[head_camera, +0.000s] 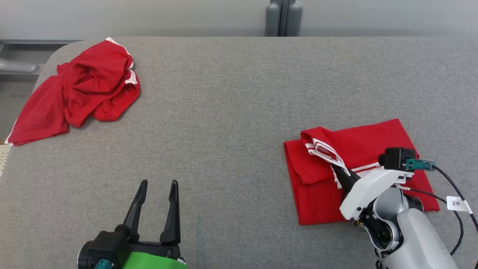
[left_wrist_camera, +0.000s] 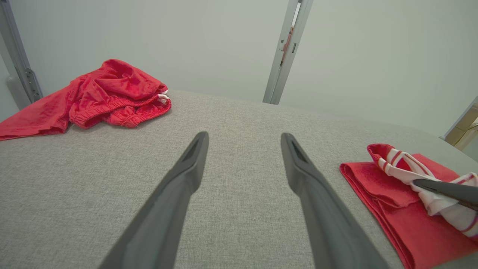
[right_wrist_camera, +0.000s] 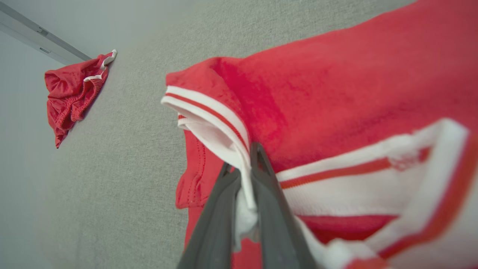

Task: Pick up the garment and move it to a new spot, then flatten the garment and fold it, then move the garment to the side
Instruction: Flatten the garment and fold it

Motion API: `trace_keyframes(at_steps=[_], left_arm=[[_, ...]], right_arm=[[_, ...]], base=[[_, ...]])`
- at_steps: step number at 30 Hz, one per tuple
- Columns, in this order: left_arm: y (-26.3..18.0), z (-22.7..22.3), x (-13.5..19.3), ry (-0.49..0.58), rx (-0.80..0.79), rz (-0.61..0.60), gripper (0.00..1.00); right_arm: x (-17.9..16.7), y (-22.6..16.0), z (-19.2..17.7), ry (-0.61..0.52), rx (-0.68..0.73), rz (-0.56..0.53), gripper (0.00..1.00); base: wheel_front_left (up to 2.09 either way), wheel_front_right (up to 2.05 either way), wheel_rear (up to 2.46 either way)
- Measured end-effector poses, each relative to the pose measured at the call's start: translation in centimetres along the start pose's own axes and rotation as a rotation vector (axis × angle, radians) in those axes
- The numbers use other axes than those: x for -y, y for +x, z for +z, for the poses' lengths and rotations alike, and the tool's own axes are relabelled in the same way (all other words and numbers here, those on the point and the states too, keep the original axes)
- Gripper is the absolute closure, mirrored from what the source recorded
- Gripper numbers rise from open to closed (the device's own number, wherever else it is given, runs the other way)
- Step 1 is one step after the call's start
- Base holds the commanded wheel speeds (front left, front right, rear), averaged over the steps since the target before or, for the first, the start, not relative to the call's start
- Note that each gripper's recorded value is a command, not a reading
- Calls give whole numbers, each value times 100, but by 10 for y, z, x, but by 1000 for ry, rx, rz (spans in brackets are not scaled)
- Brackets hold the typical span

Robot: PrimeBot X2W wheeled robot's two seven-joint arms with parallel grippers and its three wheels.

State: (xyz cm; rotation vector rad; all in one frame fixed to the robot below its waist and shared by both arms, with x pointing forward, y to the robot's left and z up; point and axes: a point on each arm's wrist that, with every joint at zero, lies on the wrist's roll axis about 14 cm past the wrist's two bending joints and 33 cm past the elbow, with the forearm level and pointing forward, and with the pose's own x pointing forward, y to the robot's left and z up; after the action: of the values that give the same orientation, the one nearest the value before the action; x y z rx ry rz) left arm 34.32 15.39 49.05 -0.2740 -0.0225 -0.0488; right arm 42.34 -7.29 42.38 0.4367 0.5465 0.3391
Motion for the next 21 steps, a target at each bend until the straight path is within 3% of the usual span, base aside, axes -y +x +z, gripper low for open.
trace_keyframes(at_steps=[9, 10, 11, 12, 13, 21], left_arm=[[-3, -2, -3, -2, -7, 10, 0], [-3, -2, -3, -2, -8, 11, 0], [-3, -3, -3, -2, -10, 11, 0], [-3, -3, -3, -2, -10, 12, 0], [-3, -3, -4, 0, -12, 13, 0], [-1, -5, -4, 3, -17, 13, 0]], right_arm=[[-11, 11, -9, 19, -3, 34, 100], [-12, 11, -9, 21, -2, 37, 95], [-15, 12, -10, 25, -1, 45, 78], [-19, 13, -10, 31, 2, 57, 10], [-22, 14, -8, 47, 18, 68, 0], [-70, 10, 9, 150, 110, 228, 0]], base=[[0, 0, 0], [0, 0, 0], [0, 0, 0], [0, 0, 0], [0, 0, 0], [0, 0, 0]])
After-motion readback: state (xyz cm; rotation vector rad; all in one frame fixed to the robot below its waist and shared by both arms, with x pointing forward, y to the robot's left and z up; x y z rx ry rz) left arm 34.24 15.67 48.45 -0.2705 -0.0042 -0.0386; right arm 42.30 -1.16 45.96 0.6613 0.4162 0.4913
